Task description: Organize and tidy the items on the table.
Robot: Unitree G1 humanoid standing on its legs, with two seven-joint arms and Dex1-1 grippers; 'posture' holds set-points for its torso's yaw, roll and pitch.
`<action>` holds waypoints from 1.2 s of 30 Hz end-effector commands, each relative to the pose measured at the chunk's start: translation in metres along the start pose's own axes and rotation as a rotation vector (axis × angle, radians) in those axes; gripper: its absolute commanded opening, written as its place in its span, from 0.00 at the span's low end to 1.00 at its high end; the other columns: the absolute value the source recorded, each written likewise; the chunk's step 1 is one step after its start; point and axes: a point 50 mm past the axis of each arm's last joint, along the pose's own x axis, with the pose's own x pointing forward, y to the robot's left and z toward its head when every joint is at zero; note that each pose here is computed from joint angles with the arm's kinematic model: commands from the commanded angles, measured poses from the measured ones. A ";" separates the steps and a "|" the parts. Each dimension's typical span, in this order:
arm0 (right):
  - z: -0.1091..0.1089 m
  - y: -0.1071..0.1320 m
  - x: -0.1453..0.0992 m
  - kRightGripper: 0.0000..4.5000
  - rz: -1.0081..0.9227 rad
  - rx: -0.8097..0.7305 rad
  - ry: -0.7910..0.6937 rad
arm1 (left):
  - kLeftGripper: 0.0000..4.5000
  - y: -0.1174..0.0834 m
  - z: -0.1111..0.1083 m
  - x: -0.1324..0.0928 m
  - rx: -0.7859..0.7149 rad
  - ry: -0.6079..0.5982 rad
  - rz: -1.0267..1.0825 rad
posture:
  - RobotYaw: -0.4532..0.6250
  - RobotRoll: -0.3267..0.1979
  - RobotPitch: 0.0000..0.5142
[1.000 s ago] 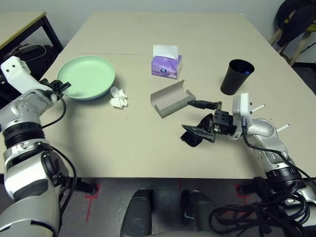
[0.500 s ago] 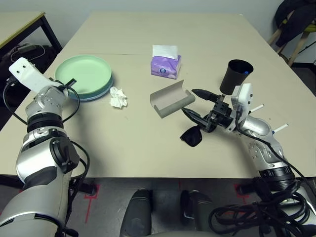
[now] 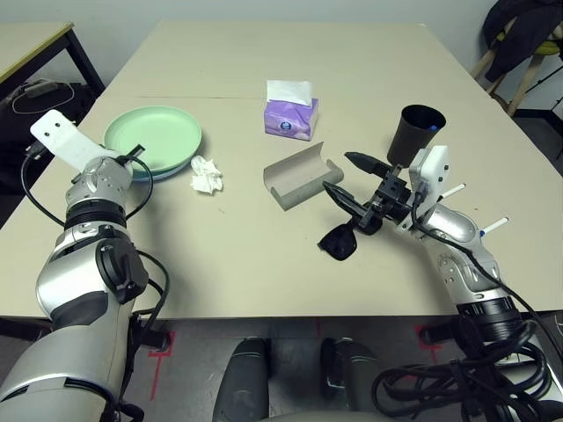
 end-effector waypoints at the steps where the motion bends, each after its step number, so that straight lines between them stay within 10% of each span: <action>1: 0.002 0.001 0.000 1.00 0.012 -0.019 -0.003 | 0.49 0.004 -0.003 0.001 0.039 0.020 0.006 | 0.50 0.62 0.17; 7: 0.003 0.002 0.000 1.00 0.016 -0.016 -0.005 | 0.99 0.011 0.002 0.001 0.037 -0.007 0.048 | 0.50 0.62 0.17; 23: 0.004 0.003 0.002 1.00 0.027 -0.013 -0.006 | 0.99 -0.042 -0.021 -0.036 0.714 -0.015 -0.894 | 0.51 0.62 0.17; 36: 0.007 0.004 0.001 1.00 0.026 -0.020 -0.006 | 0.99 -0.026 -0.044 -0.037 0.805 0.250 -0.958 | 0.49 0.62 0.15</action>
